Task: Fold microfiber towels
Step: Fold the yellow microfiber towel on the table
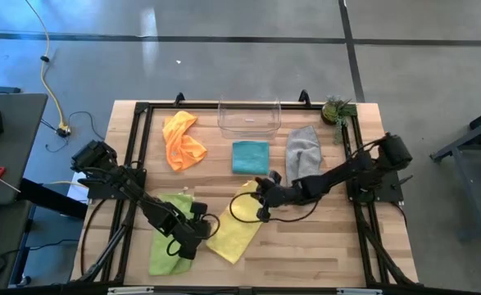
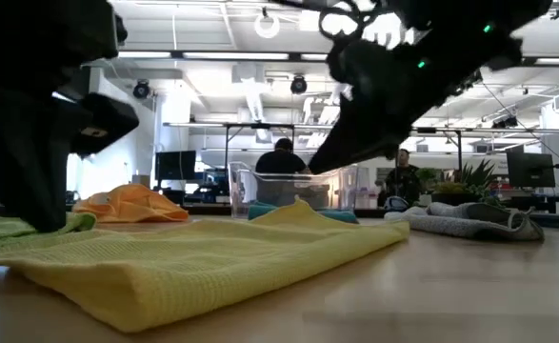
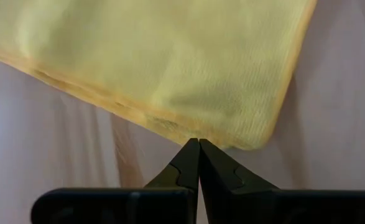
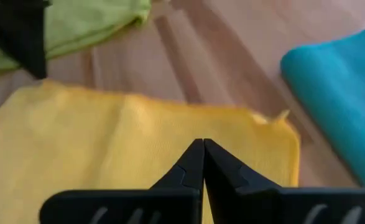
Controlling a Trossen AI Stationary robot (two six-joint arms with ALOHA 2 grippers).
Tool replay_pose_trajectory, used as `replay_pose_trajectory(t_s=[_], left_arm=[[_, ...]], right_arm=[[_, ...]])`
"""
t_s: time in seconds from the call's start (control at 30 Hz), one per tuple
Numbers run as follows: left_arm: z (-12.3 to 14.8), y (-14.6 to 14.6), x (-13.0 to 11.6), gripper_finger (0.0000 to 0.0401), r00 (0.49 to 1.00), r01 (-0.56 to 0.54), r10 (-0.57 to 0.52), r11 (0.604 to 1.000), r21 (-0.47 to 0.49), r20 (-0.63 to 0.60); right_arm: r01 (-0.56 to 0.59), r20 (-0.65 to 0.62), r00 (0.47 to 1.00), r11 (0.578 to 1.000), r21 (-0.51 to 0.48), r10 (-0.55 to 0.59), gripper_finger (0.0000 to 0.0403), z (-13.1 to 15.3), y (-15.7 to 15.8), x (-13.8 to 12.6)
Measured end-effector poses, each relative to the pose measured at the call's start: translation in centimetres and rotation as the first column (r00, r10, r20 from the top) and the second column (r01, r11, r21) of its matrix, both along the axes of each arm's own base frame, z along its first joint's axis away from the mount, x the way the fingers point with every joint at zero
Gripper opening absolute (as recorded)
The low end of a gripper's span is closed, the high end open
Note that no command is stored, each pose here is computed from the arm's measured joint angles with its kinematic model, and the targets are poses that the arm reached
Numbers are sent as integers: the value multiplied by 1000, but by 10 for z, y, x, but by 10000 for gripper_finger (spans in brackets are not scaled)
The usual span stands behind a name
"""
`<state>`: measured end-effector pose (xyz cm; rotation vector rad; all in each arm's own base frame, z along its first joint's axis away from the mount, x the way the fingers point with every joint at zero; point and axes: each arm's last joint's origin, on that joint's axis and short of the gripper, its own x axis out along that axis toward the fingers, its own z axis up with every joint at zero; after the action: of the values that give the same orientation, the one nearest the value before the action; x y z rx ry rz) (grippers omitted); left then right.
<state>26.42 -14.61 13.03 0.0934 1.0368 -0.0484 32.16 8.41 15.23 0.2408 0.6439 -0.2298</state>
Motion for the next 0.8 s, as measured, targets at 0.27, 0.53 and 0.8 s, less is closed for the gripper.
replay_pose_trajectory(t_s=[0.27, 0.53, 0.8], left_arm=[[-17, -5, 6, 0, 1000, -3, 2, 999, -34, -13], [-14, -13, 15, 0, 999, 25, -16, 985, -168, 52], [-12, -27, 17, 0, 992, 58, -30, 973, -225, 124]], right_arm=[[58, -217, 976, 994, 95, -36, 0, -8, 19, -26], [206, -315, 932, 977, 58, -178, 0, -34, 1, -22], [199, -342, 917, 979, -47, -202, 0, -33, -29, -18]])
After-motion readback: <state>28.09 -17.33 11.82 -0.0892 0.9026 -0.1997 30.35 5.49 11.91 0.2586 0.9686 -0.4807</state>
